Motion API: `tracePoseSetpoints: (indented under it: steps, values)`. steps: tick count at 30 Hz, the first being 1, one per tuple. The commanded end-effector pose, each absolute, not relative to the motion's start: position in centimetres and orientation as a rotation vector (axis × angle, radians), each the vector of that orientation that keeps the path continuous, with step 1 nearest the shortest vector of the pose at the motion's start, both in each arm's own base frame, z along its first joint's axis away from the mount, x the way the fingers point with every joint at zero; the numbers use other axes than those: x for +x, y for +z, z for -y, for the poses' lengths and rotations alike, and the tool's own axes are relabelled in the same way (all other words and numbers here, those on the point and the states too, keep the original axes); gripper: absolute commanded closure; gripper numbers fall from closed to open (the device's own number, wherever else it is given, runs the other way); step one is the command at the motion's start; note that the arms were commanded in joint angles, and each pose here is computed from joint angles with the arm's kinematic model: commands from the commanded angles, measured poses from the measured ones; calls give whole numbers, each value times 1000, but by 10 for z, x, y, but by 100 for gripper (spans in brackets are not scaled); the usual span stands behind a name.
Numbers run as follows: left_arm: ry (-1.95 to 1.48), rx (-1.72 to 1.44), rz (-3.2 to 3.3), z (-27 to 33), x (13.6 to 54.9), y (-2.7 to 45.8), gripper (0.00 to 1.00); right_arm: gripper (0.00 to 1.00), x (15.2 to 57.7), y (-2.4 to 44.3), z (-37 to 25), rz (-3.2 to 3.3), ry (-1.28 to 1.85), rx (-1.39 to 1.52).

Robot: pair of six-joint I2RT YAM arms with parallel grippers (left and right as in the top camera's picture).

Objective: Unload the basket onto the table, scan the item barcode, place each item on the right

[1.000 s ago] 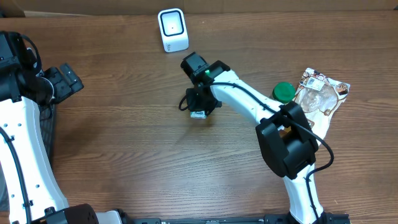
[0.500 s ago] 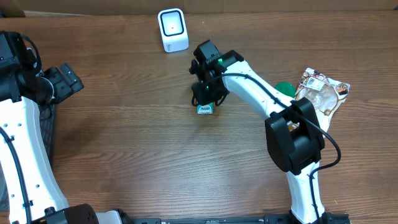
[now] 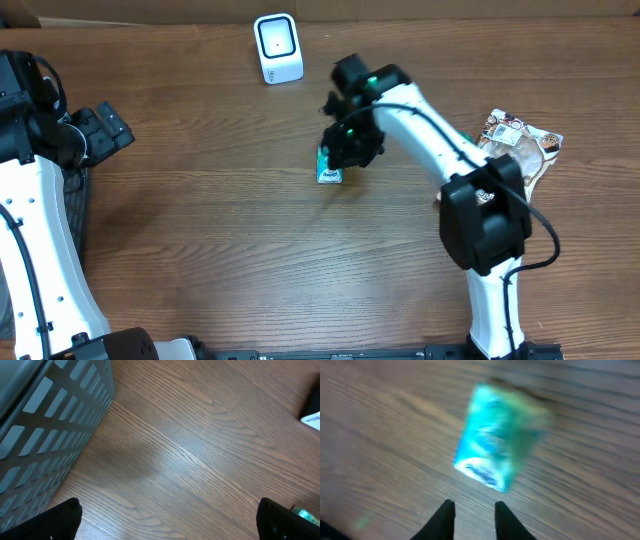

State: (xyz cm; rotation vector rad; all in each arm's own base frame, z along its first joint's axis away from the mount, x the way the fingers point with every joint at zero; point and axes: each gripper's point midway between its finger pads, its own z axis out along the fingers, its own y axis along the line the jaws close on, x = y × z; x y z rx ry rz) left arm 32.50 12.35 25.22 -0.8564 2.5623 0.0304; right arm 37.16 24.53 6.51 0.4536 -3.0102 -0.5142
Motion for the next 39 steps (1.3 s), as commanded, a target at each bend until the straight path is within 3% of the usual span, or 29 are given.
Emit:
tracePoseSetpoints:
  steps: [1, 9, 14, 18, 27, 39]
  values:
    - [48, -831, -2559, -125, 326, 255, 0, 71, 387, 111, -229, 3085, -639, 344]
    - [48, -831, -2559, -125, 326, 255, 0, 65, 379, 186, -191, 3226, -644, 233]
    - [48, -831, -2559, -125, 326, 255, 0, 52, 370, 192, -176, 3226, -582, 82]
    - [48, -831, -2559, -125, 326, 255, 0, 49, 368, 169, -178, 3188, -587, -30]
    - [48, -831, -2559, -125, 326, 255, 0, 55, 368, 102, -206, 3125, -722, -244]
    - [48, -831, -2559, -125, 326, 255, 0, 55, 366, 33, -236, 3120, -746, -250]
